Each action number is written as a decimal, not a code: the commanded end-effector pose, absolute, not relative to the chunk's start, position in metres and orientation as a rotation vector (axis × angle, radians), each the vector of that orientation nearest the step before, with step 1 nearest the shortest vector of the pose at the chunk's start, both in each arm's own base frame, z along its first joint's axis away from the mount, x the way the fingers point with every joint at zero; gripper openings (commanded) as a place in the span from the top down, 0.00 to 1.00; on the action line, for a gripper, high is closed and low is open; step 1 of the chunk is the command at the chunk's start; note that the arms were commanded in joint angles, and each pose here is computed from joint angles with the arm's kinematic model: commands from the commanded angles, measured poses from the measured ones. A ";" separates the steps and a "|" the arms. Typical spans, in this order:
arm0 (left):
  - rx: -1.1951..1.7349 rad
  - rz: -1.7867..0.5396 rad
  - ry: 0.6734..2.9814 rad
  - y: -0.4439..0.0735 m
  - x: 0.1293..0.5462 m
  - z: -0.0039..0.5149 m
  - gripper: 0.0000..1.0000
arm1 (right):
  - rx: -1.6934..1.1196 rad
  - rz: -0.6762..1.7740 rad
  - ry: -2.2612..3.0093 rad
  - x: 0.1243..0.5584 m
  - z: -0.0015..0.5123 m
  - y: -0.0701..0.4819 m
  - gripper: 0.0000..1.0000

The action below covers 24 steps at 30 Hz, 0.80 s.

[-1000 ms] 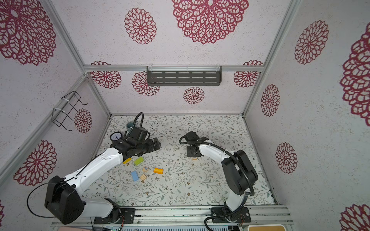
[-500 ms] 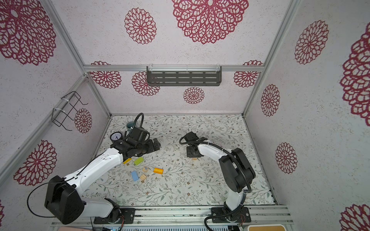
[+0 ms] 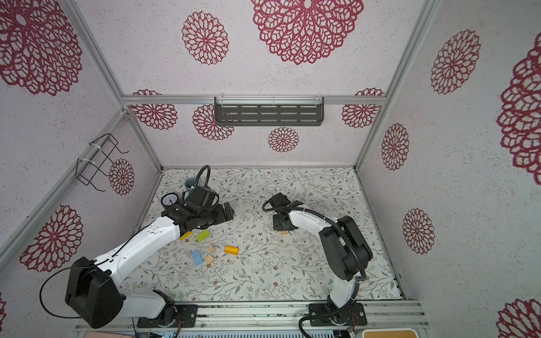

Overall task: Build the wood block tower
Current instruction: 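Lower the red block beside the stack and open the right gripper, then move the right gripper to the F letter block and grasp it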

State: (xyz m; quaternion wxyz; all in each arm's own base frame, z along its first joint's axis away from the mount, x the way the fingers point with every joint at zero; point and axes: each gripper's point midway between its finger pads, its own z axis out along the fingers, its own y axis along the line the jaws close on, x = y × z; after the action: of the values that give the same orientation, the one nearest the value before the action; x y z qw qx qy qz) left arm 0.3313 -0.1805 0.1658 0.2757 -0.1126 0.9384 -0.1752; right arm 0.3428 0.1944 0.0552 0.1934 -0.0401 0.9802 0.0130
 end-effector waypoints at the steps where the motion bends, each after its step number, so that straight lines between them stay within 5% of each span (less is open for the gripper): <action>1: -0.299 -0.446 2.505 -0.175 0.331 0.170 0.03 | -0.121 0.022 2.755 0.344 0.057 0.191 0.61; 13: -0.306 -0.429 2.496 -0.166 0.326 0.177 0.03 | -0.124 0.055 2.705 0.345 0.079 0.192 0.41; 24: -0.492 -0.462 2.472 -0.119 0.315 0.182 0.03 | -0.414 0.281 2.604 0.342 0.125 0.227 0.38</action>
State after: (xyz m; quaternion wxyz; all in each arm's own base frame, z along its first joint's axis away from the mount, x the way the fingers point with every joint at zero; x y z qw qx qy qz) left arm 0.3220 -0.1323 0.1742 0.2813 -0.1649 0.9298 -0.1706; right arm 0.3402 0.2134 0.0932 0.2174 -0.1107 0.9674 0.0684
